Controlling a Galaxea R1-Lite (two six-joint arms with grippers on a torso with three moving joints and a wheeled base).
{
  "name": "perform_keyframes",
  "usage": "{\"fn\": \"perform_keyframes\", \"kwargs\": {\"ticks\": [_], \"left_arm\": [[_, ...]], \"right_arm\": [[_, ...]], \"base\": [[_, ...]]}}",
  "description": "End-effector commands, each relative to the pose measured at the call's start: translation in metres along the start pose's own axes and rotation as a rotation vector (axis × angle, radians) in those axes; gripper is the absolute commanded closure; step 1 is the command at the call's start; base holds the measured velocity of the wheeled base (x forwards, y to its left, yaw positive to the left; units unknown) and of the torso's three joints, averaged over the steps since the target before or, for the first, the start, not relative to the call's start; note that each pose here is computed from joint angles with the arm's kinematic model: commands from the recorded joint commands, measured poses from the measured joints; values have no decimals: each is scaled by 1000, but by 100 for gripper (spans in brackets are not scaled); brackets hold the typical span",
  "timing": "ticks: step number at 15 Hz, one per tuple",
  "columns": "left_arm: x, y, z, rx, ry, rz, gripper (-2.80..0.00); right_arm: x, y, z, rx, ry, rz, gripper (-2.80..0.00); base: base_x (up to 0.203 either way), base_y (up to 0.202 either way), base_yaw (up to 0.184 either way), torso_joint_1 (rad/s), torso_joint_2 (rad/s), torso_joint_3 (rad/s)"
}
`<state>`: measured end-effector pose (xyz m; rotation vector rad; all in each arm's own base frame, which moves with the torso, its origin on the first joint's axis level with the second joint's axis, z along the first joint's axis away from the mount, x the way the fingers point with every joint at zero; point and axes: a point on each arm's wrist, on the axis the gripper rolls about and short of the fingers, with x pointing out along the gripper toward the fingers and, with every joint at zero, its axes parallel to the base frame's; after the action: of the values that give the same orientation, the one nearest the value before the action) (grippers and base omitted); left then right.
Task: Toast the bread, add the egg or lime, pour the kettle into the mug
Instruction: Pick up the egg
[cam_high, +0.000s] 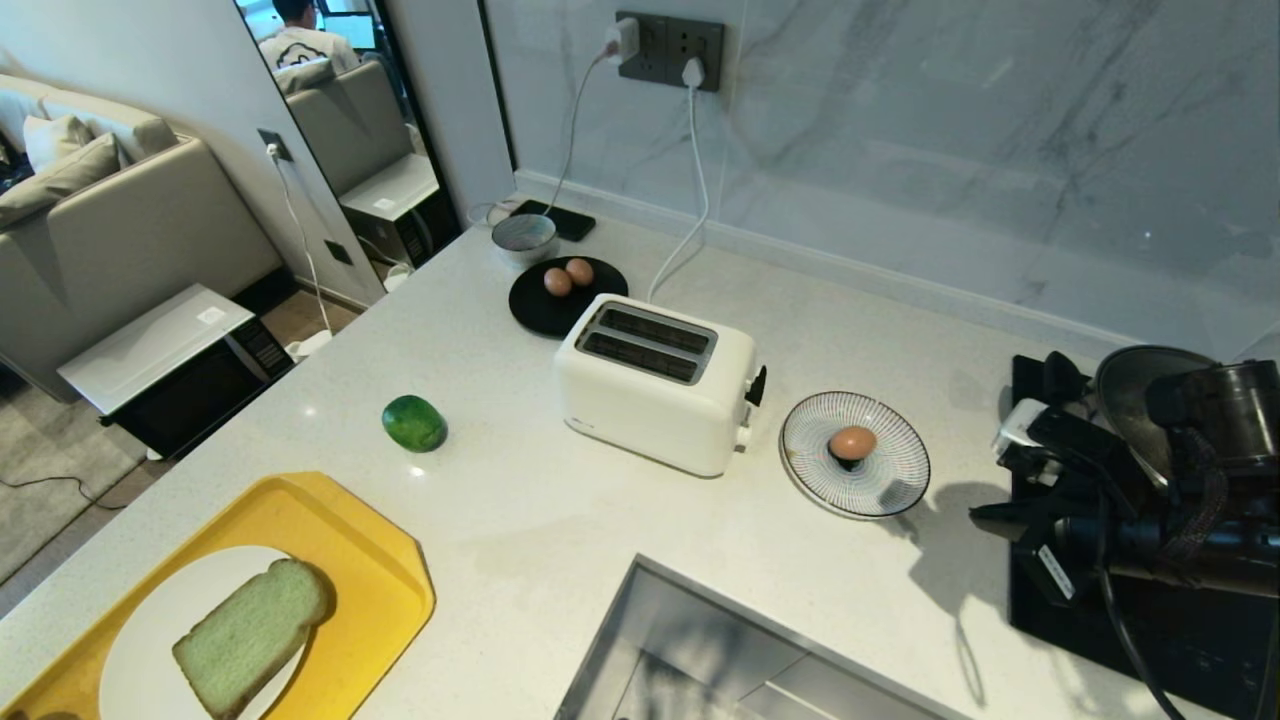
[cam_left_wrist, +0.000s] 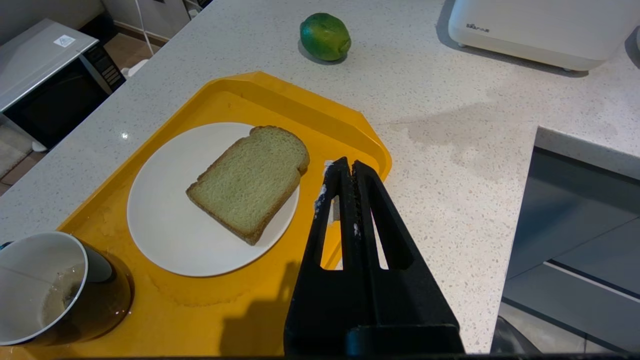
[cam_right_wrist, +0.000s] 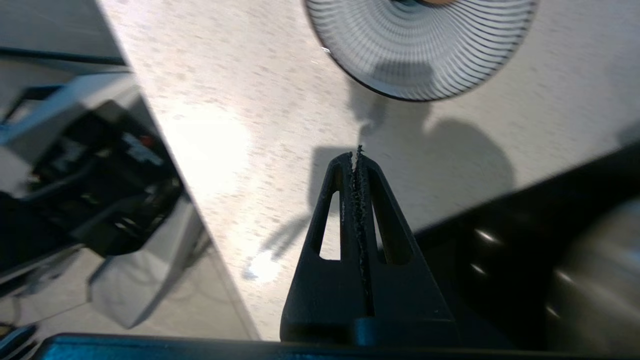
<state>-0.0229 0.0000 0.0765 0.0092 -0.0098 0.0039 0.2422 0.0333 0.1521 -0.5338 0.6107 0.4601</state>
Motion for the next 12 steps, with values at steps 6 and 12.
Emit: {"fn": "perform_keyframes", "kwargs": {"ticks": [6, 12], "left_arm": [[0, 0, 0, 0, -2, 0, 0], [0, 0, 0, 0, -1, 0, 0]], "right_arm": [[0, 3, -14, -6, 219, -150, 0], [-11, 1, -6, -114, 203, -87, 0]], "base": [[0, 0, 0, 0, 0, 0], [0, 0, 0, 0, 0, 0]]}}
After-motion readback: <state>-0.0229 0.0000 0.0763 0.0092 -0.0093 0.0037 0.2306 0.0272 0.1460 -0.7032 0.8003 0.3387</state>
